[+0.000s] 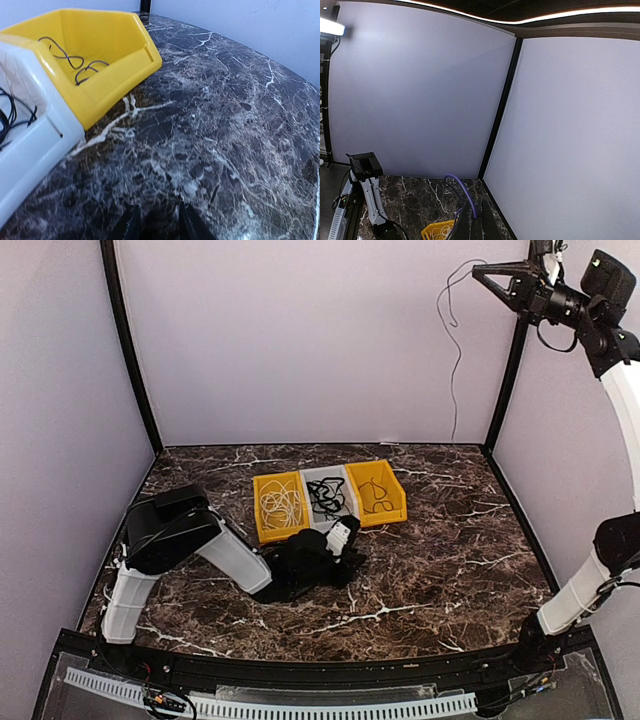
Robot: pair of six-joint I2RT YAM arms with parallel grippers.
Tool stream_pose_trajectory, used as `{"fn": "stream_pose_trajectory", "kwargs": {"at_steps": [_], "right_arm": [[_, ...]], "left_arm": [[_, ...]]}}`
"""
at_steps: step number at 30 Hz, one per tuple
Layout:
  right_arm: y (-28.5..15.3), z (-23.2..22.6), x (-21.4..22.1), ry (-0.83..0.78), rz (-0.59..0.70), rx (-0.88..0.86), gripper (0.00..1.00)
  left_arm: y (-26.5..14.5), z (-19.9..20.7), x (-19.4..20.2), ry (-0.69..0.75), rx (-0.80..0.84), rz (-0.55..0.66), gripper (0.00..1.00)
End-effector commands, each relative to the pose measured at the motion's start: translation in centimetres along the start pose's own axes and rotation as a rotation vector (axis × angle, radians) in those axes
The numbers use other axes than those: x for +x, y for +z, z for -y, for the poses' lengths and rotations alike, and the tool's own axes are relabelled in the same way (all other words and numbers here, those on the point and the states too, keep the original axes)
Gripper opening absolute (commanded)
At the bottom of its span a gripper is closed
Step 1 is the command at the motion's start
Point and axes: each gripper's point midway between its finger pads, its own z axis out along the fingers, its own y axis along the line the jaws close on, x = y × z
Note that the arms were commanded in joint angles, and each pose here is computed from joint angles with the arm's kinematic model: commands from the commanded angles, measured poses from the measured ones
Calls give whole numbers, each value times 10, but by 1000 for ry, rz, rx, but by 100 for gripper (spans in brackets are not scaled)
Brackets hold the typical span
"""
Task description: Untangle the cables
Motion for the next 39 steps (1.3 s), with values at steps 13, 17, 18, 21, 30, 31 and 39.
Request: {"fn": "stream_pose_trajectory", "kwargs": {"at_steps": [13, 17, 18, 21, 30, 31, 39], "right_arm": [[17, 73, 80, 113, -43, 114, 0], [24, 89, 93, 147, -49, 111, 0], [26, 93, 95, 153, -48, 111, 0], [29, 103, 96, 148, -38, 124, 0], [31, 101, 67, 55, 1, 137, 0], [31, 97, 63, 46, 3, 130, 0], [38, 69, 32, -32, 37, 97, 0]], "left_arm": [[-123, 19, -56, -162, 71, 56, 45], [-145, 6, -45, -186, 18, 40, 45], [-149, 1, -37, -191, 3, 26, 45], [-158, -8, -29, -206, -38, 15, 45], [-167, -16, -19, -205, -70, -8, 45], [-167, -16, -19, -202, -72, -7, 45], [-158, -11, -18, -196, -54, -23, 45]]}}
